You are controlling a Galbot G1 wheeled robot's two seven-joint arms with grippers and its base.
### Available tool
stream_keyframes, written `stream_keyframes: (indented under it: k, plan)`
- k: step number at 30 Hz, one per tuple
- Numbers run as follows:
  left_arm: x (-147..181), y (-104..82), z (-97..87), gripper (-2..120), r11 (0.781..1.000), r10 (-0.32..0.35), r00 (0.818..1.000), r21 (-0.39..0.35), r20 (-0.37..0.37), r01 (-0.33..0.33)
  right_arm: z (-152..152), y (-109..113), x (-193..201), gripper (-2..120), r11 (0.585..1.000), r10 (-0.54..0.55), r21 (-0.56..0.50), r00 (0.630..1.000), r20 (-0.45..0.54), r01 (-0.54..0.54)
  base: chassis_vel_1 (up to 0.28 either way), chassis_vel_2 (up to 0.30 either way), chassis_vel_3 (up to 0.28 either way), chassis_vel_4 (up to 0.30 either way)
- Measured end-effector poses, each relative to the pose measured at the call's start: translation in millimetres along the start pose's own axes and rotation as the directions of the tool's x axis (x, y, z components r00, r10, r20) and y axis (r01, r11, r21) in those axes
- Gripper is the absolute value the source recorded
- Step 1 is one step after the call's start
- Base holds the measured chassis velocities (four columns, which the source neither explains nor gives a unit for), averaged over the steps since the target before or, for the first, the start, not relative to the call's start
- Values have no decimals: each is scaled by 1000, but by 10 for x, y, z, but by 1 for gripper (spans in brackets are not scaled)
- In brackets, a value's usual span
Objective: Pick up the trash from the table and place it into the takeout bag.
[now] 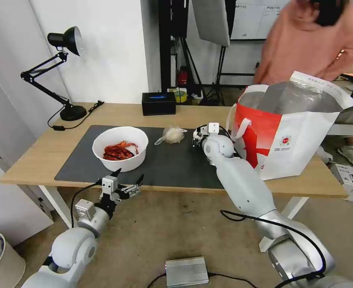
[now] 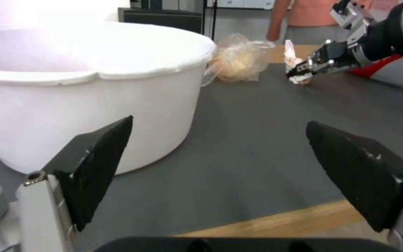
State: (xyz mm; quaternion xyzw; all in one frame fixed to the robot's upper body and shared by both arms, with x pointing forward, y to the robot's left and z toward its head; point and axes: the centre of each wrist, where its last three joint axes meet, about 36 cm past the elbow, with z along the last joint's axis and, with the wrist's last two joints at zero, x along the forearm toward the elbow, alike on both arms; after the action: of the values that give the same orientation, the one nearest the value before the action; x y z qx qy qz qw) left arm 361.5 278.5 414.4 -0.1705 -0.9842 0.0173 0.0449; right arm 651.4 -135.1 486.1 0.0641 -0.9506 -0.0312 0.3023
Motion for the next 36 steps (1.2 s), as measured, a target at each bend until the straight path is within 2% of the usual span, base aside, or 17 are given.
stream_keyframes:
  k: [3,9,20,26,34,36]
  plan:
    - [-7,-5,-3,100,1000,1,1000,1,1,-1,-12,-9,76,0,1000,-6,1,999,37,6,0,0,0,0]
    - [3,-16,-4,100,1000,2,1000,2,1,-2,-45,4,336,0,1000,-30,10,995,97,29,0,0,0,0]
    - [70,35,-27,100,1000,-17,1000,-4,2,17,75,13,1064,0,992,-118,62,975,190,109,0,0,0,0]
    - [83,42,-46,100,1000,-21,1000,-5,7,21,108,-107,1584,0,992,-119,78,935,334,98,0,0,0,0]
    - [83,36,-55,100,1000,-22,1000,-5,10,22,209,-266,1874,0,994,-87,100,889,449,47,0,0,0,0]
    - [81,26,-51,100,1000,-22,1000,-4,10,23,257,-332,1958,0,994,-65,109,865,498,12,0,0,0,0]
